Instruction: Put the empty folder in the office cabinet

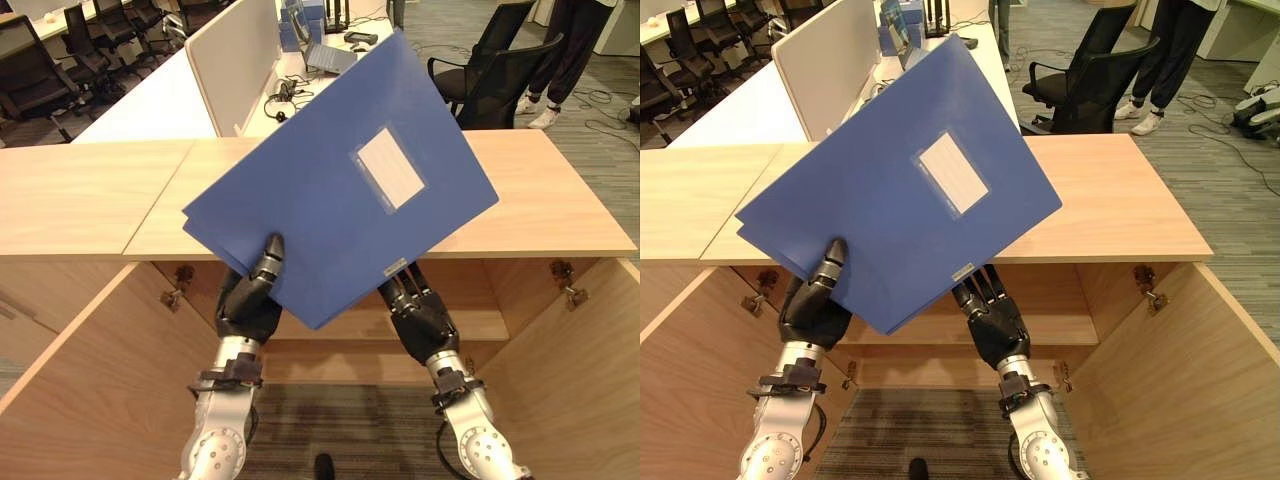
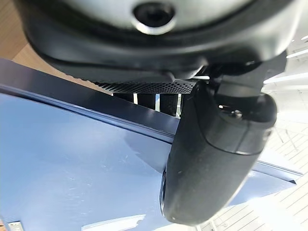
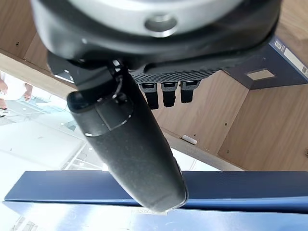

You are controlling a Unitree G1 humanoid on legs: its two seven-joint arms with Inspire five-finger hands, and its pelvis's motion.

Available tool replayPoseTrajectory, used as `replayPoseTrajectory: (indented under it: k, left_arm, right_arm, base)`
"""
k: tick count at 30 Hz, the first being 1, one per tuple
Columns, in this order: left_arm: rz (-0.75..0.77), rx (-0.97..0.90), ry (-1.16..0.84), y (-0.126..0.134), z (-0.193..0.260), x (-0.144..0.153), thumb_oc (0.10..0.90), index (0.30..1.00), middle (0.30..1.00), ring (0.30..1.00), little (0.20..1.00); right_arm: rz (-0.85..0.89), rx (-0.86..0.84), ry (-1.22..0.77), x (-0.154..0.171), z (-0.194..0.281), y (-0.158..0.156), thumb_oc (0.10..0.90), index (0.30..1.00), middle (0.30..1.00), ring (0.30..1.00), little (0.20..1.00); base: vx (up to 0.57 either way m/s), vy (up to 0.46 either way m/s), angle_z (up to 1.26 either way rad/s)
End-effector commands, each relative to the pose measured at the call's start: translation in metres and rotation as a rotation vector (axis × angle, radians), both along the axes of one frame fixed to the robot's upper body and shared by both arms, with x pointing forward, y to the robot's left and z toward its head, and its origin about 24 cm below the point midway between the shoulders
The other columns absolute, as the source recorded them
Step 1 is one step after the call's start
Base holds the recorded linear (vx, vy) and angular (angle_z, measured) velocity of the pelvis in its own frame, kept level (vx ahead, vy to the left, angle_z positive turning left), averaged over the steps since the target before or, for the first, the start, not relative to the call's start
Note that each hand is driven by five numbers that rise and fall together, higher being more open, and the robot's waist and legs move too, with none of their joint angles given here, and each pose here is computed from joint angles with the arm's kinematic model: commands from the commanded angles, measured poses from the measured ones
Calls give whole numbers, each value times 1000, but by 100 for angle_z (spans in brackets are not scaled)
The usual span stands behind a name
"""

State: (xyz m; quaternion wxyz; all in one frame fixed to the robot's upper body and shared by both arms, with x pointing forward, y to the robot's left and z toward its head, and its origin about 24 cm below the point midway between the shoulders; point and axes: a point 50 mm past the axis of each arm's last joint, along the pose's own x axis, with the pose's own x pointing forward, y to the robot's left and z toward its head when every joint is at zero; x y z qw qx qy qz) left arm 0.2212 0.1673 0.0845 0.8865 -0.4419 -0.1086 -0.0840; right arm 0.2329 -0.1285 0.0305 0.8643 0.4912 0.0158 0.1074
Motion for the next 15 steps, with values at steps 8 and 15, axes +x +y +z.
replayPoseTrajectory:
  k: [8,15]
  left_arm:
    - [-144,75,-144,-22,21,13,400,300,300,300,300]
    - [-189,77,-132,-31,18,14,400,300,300,300,300]
  right_arm:
    - [-55,163,-383,44,90,23,800,900,900,900,900]
    - [-86,165,-315,53,84,26,800,900,900,900,900]
  base:
    - [0,0,0]
    - [0,0,0]
